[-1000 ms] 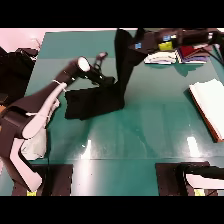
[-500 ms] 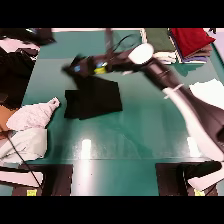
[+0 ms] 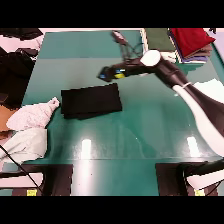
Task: Fold the shirts.
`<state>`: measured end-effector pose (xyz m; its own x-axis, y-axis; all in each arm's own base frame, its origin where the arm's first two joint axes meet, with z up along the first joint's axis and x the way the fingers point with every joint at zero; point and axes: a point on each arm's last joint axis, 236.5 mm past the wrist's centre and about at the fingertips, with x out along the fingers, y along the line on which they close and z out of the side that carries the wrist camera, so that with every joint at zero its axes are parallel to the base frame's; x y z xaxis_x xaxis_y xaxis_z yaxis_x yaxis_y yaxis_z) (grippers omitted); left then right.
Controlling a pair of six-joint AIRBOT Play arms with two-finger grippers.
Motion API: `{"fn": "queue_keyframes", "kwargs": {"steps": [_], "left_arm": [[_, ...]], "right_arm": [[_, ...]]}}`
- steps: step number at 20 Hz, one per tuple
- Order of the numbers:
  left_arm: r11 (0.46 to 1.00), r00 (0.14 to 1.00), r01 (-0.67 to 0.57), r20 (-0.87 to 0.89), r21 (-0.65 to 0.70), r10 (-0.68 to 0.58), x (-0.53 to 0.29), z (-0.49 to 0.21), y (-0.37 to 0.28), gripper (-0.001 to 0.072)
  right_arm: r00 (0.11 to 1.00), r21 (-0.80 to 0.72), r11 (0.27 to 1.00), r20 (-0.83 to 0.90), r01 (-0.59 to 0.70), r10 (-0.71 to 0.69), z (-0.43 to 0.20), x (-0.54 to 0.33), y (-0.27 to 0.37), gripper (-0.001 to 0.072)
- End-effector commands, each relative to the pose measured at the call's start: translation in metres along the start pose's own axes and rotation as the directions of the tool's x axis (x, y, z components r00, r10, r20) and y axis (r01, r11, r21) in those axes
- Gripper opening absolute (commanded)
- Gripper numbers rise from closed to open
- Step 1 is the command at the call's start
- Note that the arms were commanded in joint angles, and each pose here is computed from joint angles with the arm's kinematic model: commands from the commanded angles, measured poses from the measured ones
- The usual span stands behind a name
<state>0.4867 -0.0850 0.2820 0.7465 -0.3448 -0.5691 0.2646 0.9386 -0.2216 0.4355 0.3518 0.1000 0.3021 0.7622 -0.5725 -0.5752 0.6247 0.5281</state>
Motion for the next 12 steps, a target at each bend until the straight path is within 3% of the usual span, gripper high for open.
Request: {"fn": "queue_keyframes", "kwargs": {"steps": [1,5,12], "left_arm": [[0.995,0.998,0.066,-0.026,0.078,-0.064,0.014,-0.009,-0.038,0.0027],[0.988,0.992,0.117,-0.055,0.096,-0.112,0.027,-0.017,-0.064,0.0028],[0.988,0.990,0.123,-0.076,0.092,-0.116,0.034,-0.023,-0.064,0.0028]], "right_arm": [[0.983,0.245,0.959,-0.148,0.142,-0.108,-0.064,-0.035,-0.099,0.0602],[0.984,0.488,0.866,-0.176,0.109,-0.025,-0.103,-0.020,-0.137,0.0601],[0.956,0.465,0.885,-0.257,-0.003,0.138,-0.124,0.074,-0.090,0.0598]]}}
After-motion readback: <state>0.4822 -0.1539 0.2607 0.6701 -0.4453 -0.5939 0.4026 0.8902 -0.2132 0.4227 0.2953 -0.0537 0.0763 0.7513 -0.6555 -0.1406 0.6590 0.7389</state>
